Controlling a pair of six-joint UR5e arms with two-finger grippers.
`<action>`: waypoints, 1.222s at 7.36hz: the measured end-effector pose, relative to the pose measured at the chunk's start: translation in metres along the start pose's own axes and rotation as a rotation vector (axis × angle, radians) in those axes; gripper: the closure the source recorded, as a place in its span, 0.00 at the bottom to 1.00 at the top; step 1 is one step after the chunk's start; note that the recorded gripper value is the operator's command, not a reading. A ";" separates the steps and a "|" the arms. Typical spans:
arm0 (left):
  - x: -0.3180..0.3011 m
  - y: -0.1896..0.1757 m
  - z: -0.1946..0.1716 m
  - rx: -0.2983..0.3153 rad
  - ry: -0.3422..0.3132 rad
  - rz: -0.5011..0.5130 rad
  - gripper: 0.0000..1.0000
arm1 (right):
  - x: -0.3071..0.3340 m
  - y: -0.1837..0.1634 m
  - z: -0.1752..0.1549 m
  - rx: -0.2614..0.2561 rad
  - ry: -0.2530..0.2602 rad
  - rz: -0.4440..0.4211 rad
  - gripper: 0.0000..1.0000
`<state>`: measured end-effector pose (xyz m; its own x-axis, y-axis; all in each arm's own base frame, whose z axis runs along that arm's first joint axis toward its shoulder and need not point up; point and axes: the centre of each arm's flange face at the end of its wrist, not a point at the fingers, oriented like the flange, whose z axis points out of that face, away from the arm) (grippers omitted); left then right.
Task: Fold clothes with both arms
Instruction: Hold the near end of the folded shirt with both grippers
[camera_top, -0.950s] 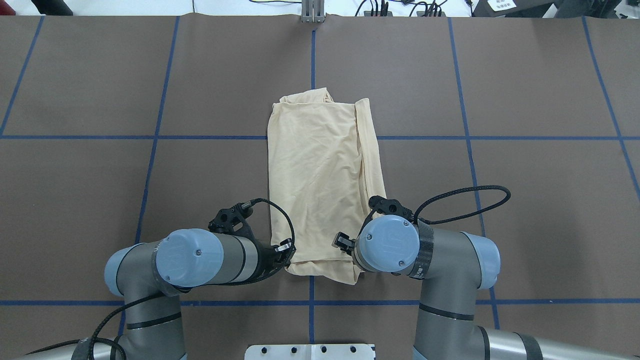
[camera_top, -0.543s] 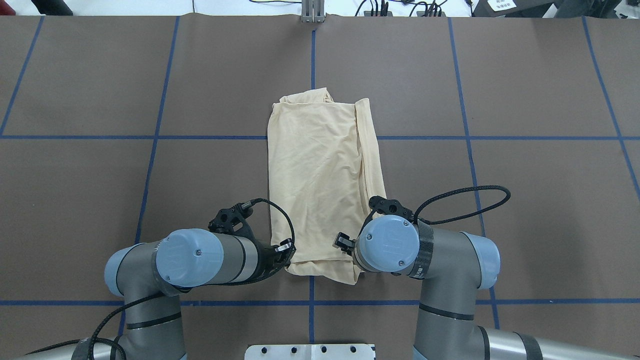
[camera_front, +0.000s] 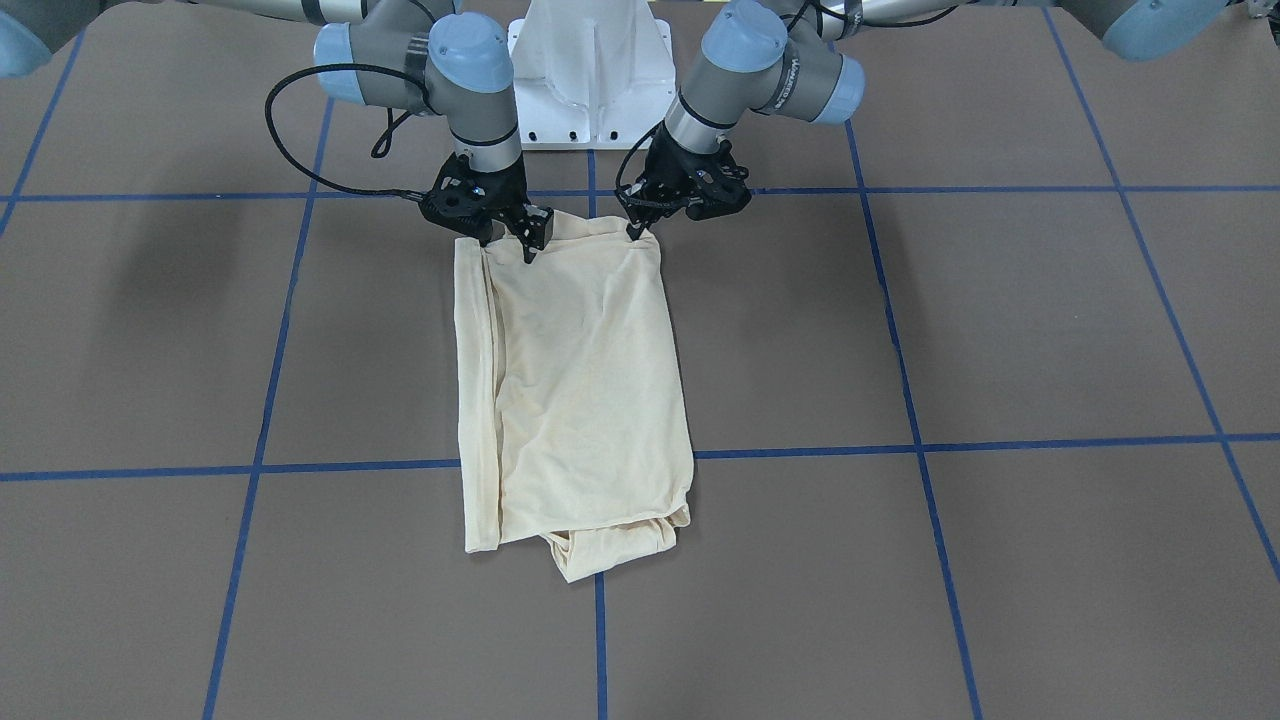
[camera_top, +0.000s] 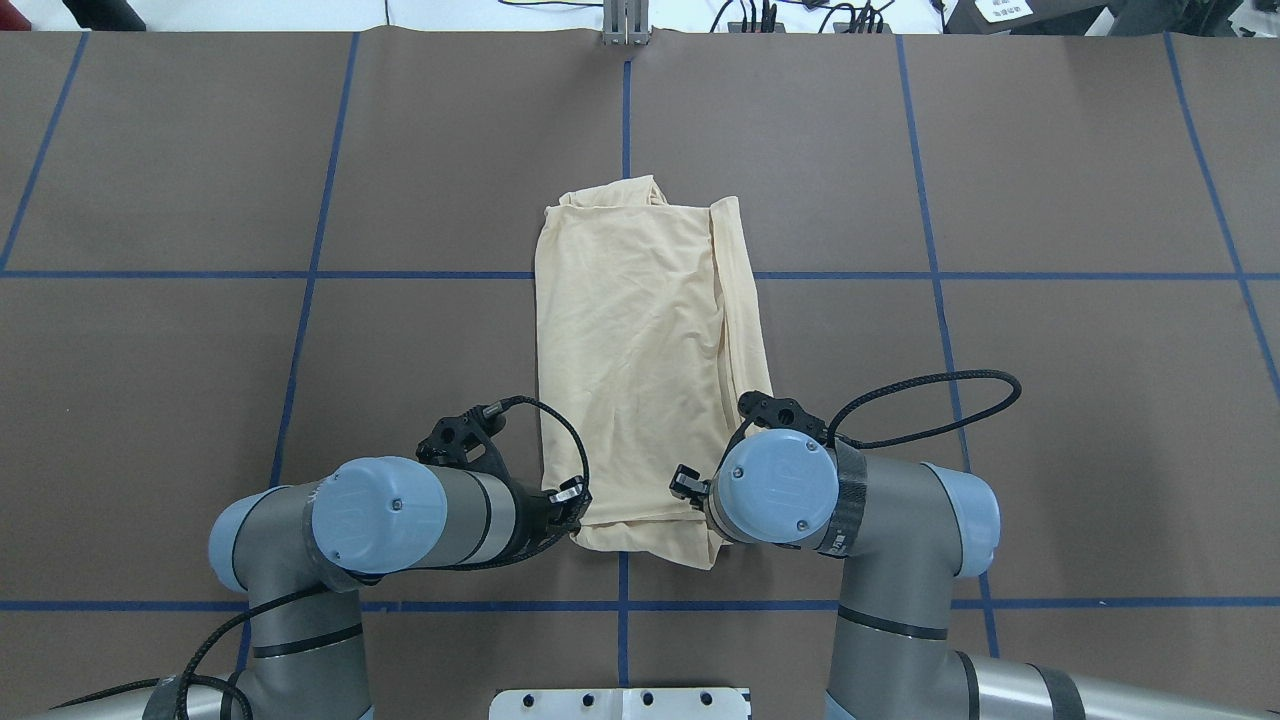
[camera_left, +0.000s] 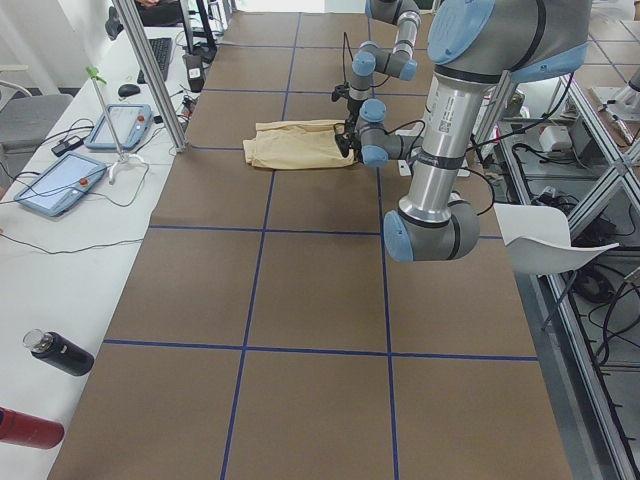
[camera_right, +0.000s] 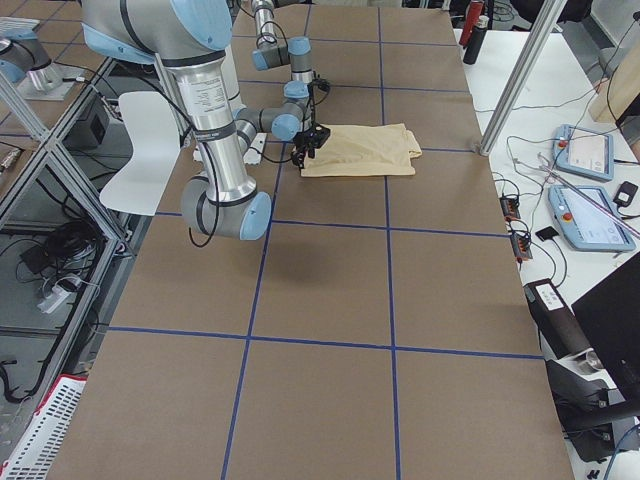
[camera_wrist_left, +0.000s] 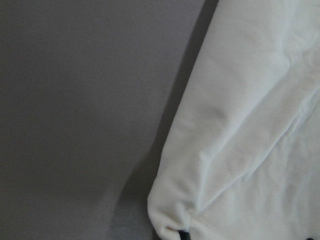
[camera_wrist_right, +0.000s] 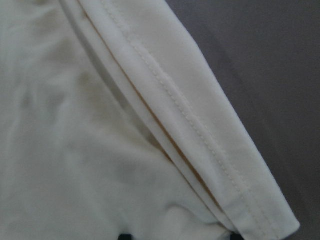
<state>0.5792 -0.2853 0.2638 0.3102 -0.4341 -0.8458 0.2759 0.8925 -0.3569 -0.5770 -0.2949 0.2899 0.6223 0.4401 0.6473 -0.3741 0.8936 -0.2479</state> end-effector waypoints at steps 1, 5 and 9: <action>0.000 0.000 0.000 0.000 0.000 0.000 1.00 | 0.000 0.000 0.000 0.000 0.000 0.000 0.63; 0.000 -0.001 0.000 0.002 0.000 0.000 1.00 | 0.000 0.000 -0.001 -0.002 -0.001 0.000 1.00; 0.000 -0.002 -0.001 0.003 0.001 0.000 1.00 | -0.002 -0.004 -0.006 -0.005 -0.005 0.006 1.00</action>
<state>0.5782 -0.2873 0.2642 0.3095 -0.4339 -0.8461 0.2787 0.8921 -0.3556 -0.5723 -0.2989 0.2857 0.6168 0.4447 0.6495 -0.3739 0.8916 -0.2555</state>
